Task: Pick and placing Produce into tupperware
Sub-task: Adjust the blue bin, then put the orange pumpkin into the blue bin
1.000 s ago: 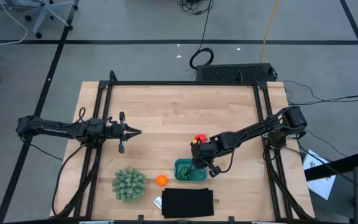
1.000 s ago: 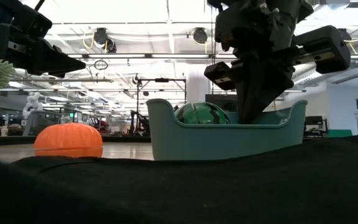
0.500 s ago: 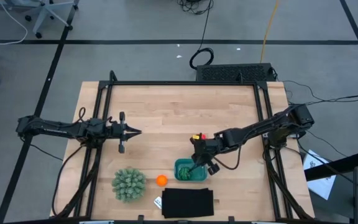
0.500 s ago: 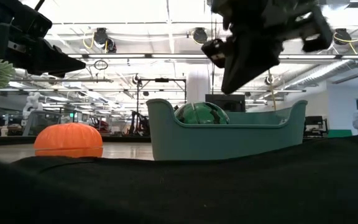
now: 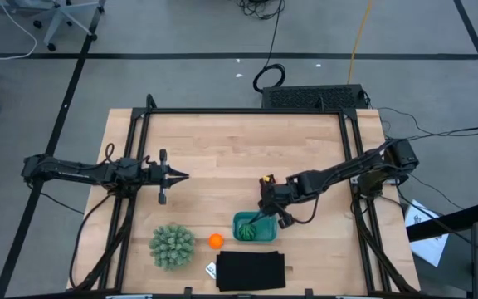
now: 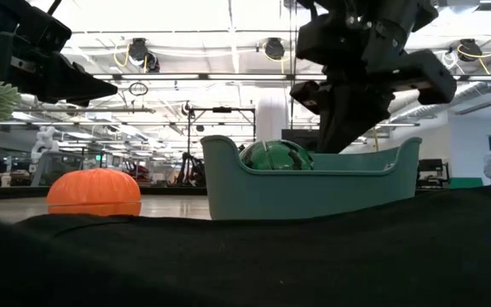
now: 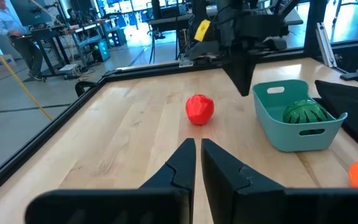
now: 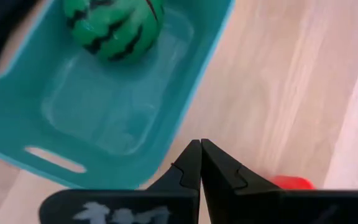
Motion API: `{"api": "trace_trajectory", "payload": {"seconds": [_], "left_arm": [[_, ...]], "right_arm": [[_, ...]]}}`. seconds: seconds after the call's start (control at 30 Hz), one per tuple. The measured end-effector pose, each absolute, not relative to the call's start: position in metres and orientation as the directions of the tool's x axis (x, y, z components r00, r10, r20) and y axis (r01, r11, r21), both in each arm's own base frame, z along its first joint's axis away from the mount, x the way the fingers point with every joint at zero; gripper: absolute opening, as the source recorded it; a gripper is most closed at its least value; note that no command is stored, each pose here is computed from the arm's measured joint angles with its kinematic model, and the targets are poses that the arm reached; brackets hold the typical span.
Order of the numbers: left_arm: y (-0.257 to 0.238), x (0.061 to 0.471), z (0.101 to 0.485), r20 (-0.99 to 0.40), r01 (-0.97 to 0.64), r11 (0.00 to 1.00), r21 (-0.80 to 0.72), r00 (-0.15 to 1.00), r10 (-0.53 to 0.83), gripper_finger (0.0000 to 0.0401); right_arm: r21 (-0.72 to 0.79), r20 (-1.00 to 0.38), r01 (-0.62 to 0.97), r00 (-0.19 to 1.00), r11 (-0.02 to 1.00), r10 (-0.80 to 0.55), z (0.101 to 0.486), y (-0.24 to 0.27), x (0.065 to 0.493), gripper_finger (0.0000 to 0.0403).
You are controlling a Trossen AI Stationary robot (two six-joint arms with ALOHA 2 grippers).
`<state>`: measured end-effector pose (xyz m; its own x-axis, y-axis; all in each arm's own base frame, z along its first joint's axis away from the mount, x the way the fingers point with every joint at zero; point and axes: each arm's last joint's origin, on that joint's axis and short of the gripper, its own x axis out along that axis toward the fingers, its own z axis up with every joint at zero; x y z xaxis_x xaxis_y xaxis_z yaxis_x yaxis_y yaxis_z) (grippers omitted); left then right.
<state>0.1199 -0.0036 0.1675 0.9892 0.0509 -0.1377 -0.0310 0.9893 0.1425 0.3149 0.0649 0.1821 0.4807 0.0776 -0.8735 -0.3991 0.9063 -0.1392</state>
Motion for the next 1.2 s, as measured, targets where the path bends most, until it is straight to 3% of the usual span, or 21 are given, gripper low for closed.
{"api": "trace_trajectory", "payload": {"seconds": [0.3,0.7,1.2], "left_arm": [[-0.004,0.12,0.168,-0.138,-0.032,0.989,0.141,0.989,0.051,0.0031],[-0.004,0.12,0.168,-0.138,-0.032,0.99,0.139,0.989,0.051,0.0031],[-0.004,0.12,0.168,-0.138,-0.032,0.99,0.139,0.989,0.051,0.0031]], "right_arm": [[-0.091,-0.873,-0.425,0.47,0.9,0.134,0.182,0.069,0.314,0.0],[-0.132,-0.861,-0.401,0.499,0.907,0.095,0.184,0.065,0.317,0.0],[-0.161,-0.774,-0.366,0.623,0.917,0.113,0.223,0.059,0.307,0.0]]}}
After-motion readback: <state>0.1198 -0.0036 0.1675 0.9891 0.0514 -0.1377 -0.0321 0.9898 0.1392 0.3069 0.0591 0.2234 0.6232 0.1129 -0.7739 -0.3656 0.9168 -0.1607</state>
